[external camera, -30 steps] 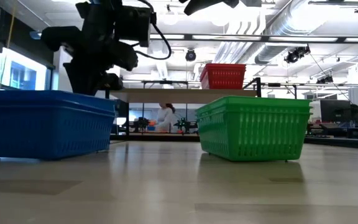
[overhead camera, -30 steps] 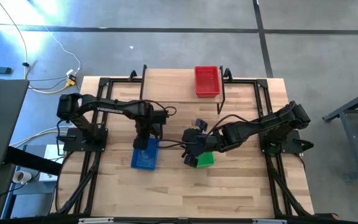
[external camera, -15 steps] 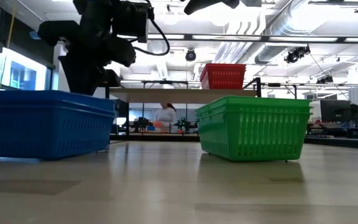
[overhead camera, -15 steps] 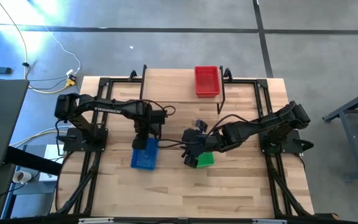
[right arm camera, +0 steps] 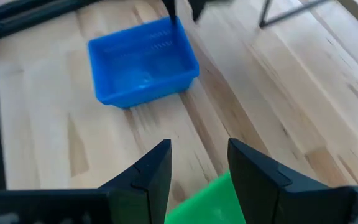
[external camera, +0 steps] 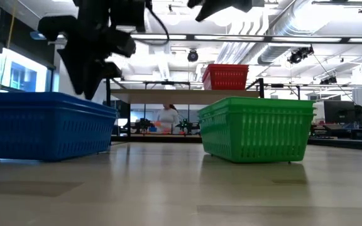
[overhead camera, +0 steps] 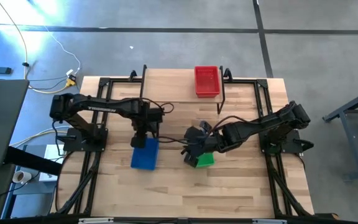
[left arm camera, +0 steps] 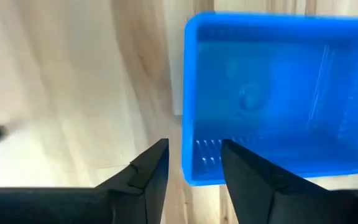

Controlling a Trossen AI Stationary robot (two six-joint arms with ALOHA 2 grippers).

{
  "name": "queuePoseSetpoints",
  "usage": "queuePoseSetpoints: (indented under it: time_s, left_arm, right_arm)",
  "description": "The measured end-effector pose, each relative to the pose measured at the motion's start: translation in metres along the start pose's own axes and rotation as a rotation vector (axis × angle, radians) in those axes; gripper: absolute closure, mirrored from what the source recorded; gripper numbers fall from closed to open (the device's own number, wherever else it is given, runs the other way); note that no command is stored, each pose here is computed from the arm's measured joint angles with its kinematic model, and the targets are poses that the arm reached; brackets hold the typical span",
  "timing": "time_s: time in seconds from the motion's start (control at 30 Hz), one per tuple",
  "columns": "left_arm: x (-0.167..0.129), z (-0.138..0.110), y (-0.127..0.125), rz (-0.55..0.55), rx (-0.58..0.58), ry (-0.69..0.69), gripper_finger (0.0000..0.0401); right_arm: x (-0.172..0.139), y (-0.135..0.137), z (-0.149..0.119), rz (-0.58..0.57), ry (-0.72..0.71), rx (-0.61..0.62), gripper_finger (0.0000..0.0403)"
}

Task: Stack baskets on shelf by color
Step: Put the stacked green baskets on the shelf

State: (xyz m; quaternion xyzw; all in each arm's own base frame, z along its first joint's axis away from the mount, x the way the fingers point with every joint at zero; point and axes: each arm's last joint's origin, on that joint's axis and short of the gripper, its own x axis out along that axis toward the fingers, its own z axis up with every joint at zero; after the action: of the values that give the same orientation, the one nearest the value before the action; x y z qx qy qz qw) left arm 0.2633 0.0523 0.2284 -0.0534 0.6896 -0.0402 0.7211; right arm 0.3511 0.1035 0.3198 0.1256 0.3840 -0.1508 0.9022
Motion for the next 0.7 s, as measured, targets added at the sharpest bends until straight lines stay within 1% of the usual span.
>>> queuePoseSetpoints:
  time_s: [0.13,0.33,0.47,0.7]
  left_arm:
    - [-0.015,-0.004,-0.002,0.033,0.002,-0.053,0.0264]
    - [-0.036,-0.013,-0.009,0.049,-0.047,-0.144,0.0264]
    - [-0.049,-0.020,-0.018,0.059,-0.047,-0.221,0.0265]
    - [-0.076,-0.039,-0.041,0.130,-0.006,-0.366,0.0265]
  right_arm:
    - [0.000,-0.005,-0.005,-0.056,0.045,0.041,0.0258]
    - [-0.001,-0.011,-0.013,-0.128,0.103,0.084,0.0258]
    - [-0.003,-0.015,-0.018,-0.182,0.143,0.148,0.0258]
    - [-0.006,-0.022,-0.025,-0.288,0.179,0.291,0.0258]
